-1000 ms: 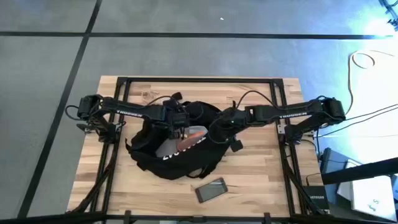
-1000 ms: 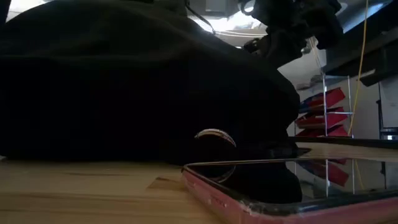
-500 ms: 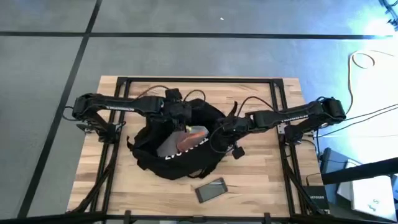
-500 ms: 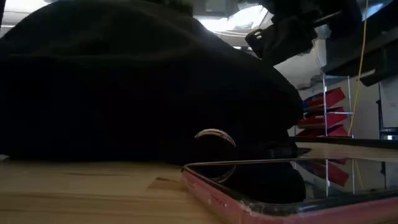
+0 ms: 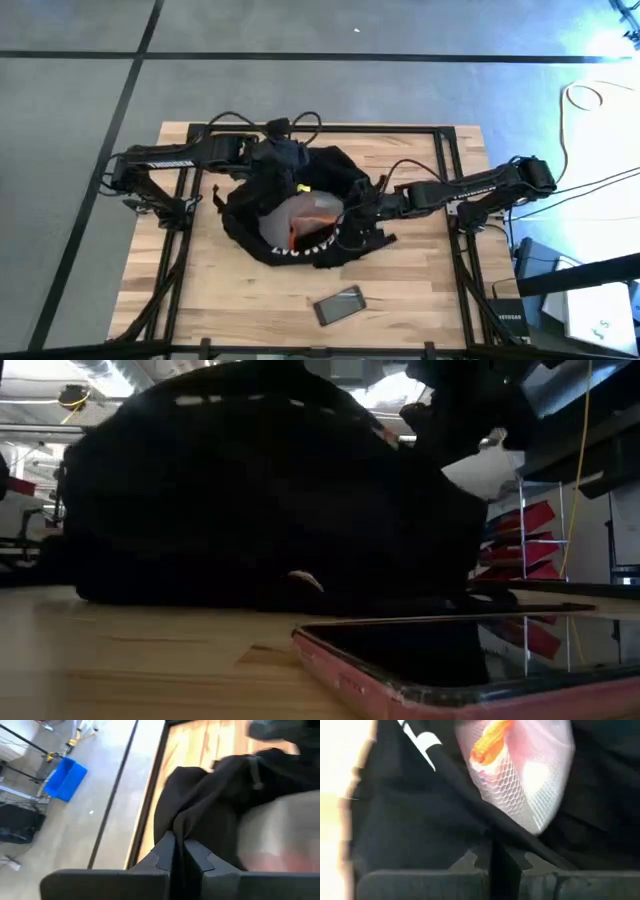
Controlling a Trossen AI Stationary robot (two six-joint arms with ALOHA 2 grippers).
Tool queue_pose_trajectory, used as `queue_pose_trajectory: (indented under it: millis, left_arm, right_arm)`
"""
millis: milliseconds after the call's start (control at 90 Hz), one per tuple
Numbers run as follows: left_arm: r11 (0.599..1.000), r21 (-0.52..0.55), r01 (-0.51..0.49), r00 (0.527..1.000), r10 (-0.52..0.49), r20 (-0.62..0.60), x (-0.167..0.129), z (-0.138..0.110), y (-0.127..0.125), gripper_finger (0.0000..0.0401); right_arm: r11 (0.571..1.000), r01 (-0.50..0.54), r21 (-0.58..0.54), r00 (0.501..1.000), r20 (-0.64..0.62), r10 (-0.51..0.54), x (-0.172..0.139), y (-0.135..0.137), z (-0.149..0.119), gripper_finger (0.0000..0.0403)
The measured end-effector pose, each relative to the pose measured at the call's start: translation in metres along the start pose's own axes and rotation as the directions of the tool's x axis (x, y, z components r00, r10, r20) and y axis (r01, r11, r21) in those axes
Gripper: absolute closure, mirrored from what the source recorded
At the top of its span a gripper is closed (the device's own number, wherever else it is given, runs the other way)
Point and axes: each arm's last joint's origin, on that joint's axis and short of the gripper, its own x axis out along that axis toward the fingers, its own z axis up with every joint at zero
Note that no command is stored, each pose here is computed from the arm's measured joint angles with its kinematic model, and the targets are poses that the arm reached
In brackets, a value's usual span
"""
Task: Unpack backpack
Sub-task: Close the black backpack
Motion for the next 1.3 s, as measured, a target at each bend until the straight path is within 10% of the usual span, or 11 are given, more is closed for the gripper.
queue_pose_trajectory:
  millis: [411, 689, 1300]
  left_arm:
    - [0.997, 0.034, 0.063, 0.988, -0.057, -0.144, 0.019, -0.024, -0.021, 0.0401]
    - [0.996, 0.046, 0.074, 0.992, -0.069, -0.107, 0.016, -0.019, -0.028, 0.0401]
    - [0.994, 0.062, 0.086, 0.992, -0.080, -0.096, 0.011, -0.018, -0.035, 0.0401]
  right_arm:
    - [0.989, 0.120, 0.081, 0.991, 0.044, -0.124, -0.058, -0.013, -0.008, 0.0291]
    - [0.945, 0.328, 0.013, 0.942, -0.083, -0.326, -0.043, -0.026, -0.022, 0.0261]
    - [0.989, 0.055, 0.140, 0.990, -0.134, -0.036, 0.009, -0.055, -0.045, 0.0331]
